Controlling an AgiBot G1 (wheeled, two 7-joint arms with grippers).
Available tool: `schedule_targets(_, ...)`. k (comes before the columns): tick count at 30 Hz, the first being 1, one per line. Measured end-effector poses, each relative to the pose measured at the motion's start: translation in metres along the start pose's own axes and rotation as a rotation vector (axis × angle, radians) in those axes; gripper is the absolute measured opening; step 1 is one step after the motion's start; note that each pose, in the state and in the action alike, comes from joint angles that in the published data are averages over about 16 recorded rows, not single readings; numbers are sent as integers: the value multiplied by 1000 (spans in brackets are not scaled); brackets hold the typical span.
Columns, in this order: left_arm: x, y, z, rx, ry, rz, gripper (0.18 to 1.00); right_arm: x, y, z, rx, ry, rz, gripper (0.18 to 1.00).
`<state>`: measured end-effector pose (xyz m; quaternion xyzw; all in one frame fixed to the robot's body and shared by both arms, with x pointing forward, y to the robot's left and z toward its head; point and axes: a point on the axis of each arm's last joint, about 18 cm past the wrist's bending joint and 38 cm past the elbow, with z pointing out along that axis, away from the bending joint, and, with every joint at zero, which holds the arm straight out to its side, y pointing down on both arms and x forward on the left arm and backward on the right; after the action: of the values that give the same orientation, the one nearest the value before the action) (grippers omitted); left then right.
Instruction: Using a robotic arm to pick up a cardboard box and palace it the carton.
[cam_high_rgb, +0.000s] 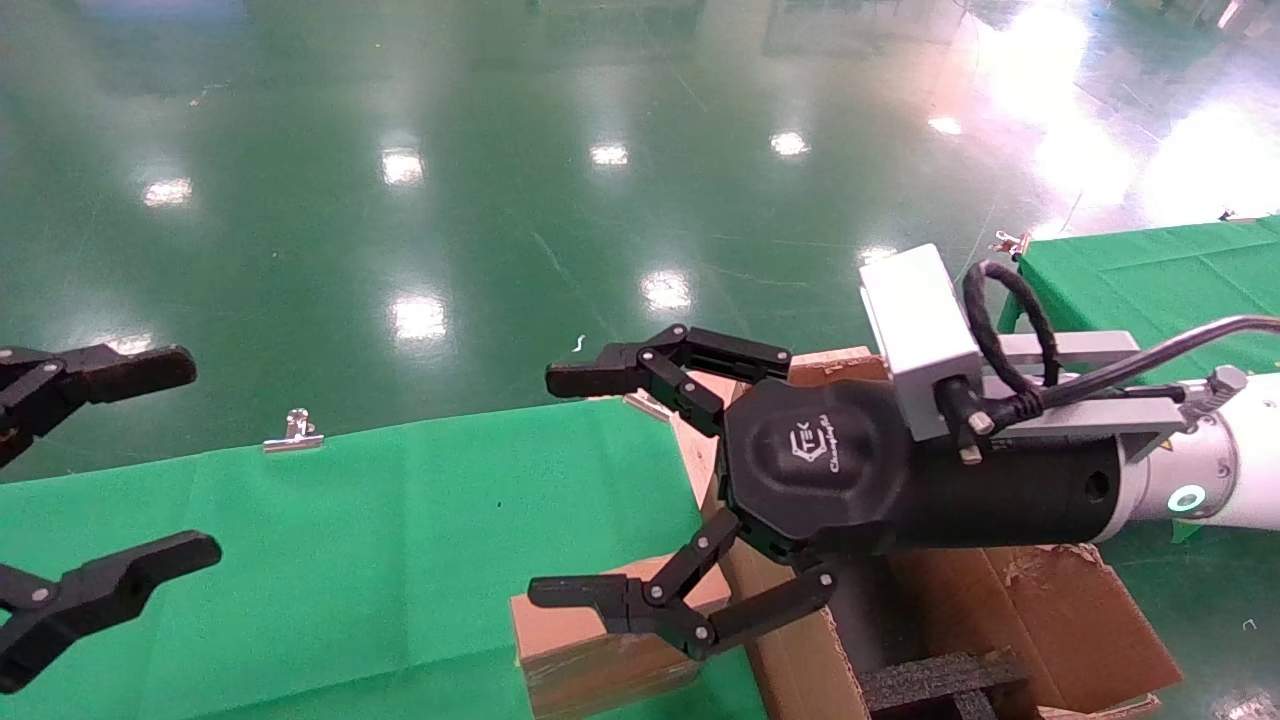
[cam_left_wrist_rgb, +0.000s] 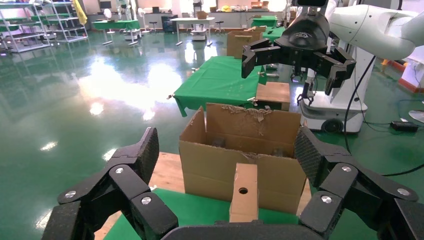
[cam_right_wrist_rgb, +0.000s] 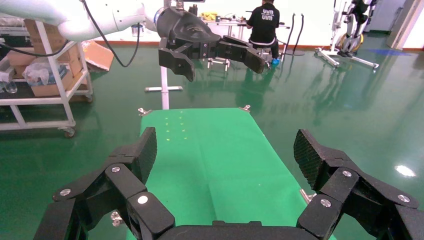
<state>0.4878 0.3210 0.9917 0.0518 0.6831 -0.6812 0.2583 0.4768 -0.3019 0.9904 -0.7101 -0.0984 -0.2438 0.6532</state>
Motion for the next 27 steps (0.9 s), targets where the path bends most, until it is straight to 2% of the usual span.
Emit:
schedule_targets(7, 0, 0, 0, 0, 0, 0, 946, 3, 14, 5, -91, -3, 9, 1001)
schedule_targets(15, 0, 0, 0, 0, 0, 0, 849, 12, 45, 17, -284, -21, 19, 1001)
schedule_targets(27, 0, 0, 0, 0, 0, 0, 589, 34, 82, 42, -578, -87, -44, 1001)
